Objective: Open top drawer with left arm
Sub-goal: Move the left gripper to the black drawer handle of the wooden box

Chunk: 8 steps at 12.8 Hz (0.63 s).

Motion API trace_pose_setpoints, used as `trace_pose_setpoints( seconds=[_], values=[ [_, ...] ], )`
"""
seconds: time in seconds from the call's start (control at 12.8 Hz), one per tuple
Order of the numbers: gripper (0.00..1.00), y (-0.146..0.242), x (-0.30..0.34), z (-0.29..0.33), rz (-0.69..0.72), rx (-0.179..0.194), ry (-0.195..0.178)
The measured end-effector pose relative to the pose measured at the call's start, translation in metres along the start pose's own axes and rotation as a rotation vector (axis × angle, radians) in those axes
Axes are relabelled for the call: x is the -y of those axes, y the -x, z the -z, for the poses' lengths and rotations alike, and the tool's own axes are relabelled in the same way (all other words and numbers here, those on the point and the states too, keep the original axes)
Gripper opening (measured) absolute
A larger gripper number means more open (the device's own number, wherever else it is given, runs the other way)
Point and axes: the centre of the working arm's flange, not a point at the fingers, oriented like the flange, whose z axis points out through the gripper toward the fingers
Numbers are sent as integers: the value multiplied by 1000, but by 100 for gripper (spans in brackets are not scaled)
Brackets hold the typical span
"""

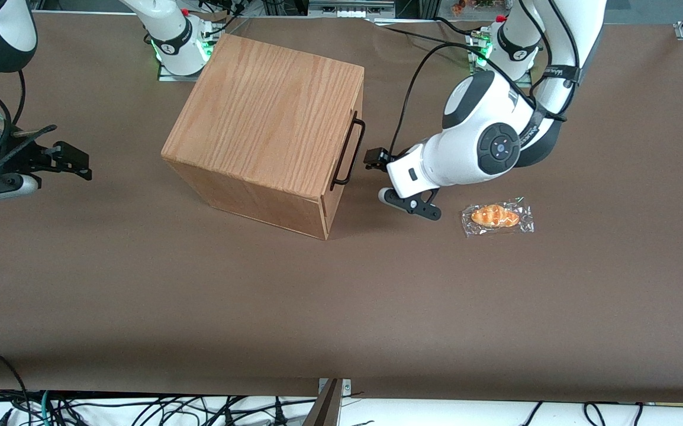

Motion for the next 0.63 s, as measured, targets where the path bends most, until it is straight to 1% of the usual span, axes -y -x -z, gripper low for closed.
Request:
trace_pose_setpoints(
  seconds=[0.31, 0.63],
  values=[
    [100, 3, -15, -24, -23, 38, -8],
    [100, 6, -20, -29, -32, 49, -12]
  ],
)
